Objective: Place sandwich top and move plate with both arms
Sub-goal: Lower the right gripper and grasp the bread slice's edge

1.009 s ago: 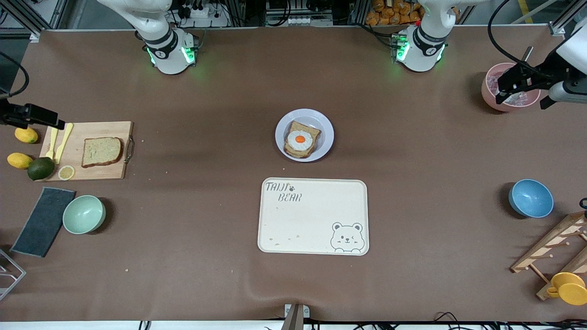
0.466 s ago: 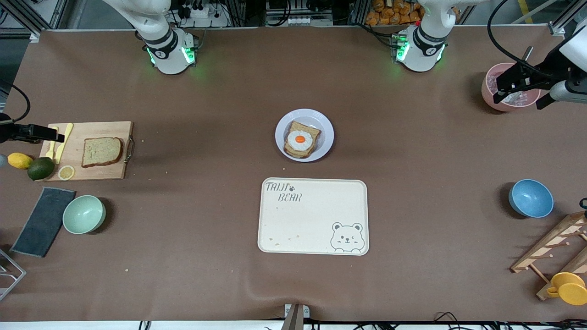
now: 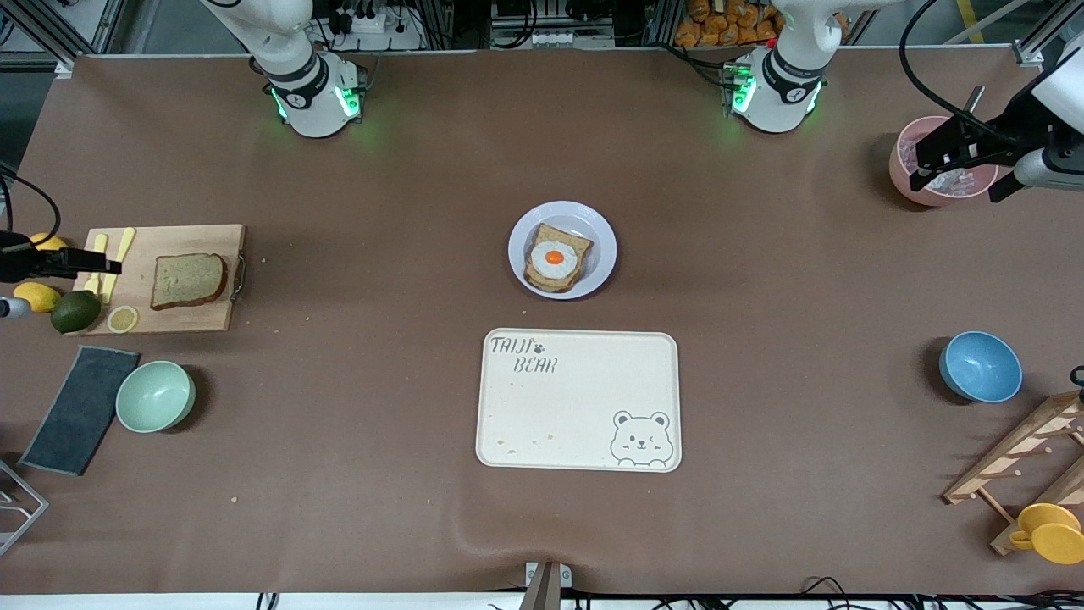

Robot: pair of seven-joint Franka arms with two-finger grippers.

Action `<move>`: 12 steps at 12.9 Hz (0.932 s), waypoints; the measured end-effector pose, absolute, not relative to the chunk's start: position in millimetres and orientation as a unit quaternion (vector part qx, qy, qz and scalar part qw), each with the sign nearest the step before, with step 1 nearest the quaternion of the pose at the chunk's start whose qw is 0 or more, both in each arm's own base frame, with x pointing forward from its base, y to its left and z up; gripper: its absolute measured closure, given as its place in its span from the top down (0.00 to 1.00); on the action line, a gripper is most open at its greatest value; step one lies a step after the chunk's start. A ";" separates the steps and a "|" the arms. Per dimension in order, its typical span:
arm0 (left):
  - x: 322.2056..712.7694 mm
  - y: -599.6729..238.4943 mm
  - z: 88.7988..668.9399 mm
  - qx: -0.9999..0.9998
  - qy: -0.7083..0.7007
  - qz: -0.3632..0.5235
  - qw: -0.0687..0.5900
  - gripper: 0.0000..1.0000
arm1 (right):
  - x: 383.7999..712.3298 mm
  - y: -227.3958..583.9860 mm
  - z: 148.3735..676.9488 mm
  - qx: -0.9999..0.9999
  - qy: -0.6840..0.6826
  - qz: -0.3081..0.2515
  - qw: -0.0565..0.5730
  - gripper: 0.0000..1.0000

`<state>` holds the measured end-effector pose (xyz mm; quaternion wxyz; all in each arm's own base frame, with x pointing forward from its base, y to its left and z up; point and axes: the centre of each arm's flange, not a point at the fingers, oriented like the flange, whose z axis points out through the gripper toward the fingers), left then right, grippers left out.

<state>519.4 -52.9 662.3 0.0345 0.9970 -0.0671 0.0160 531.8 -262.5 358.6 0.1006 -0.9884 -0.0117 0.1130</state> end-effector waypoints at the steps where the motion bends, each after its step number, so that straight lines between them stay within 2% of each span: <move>1: 519.4 -52.9 662.2 0.997 -0.067 0.016 0.035 1.00 | 525.8 -268.8 340.2 -0.989 -0.018 0.105 0.105 0.96; 5: 519.5 -52.9 661.7 0.997 -0.067 0.015 0.035 1.00 | 505.4 -288.6 288.3 -0.984 -0.029 0.104 0.139 0.94; 12: 519.9 -55.2 657.9 0.997 -0.069 0.011 0.034 1.00 | 495.8 -306.0 241.0 -0.980 -0.048 0.100 0.165 0.88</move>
